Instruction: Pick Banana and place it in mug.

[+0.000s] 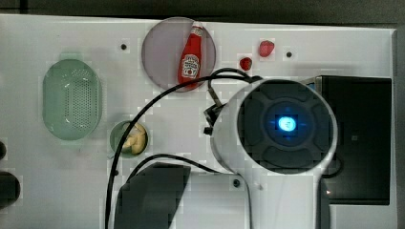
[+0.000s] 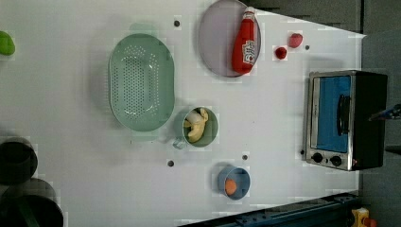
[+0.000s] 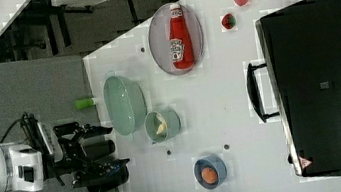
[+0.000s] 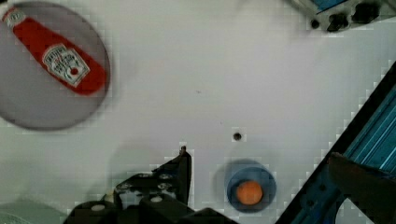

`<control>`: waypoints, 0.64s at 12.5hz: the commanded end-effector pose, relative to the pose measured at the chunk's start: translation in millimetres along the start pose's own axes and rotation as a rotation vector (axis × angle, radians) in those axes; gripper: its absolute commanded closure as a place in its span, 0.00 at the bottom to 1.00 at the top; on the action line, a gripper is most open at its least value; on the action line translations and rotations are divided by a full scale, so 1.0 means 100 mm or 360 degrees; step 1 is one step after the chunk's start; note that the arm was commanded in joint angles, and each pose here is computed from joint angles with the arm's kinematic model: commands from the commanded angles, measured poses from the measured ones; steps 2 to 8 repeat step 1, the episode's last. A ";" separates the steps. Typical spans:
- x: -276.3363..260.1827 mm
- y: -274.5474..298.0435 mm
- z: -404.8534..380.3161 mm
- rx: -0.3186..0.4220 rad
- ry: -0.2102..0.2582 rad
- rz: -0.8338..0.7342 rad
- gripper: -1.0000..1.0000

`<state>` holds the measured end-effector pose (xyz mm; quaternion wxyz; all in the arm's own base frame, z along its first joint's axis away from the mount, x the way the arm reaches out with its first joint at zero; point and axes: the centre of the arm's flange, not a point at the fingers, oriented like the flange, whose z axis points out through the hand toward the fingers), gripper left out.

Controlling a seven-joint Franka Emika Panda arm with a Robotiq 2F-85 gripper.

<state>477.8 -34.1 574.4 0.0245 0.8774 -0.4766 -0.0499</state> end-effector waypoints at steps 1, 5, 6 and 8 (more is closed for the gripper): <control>-0.07 -0.06 -0.20 0.0024 0.0085 -0.0090 0.00; -0.07 -0.06 -0.20 0.0024 0.0085 -0.0090 0.00; -0.07 -0.06 -0.20 0.0024 0.0085 -0.0090 0.00; -0.07 -0.06 -0.20 0.0024 0.0085 -0.0090 0.00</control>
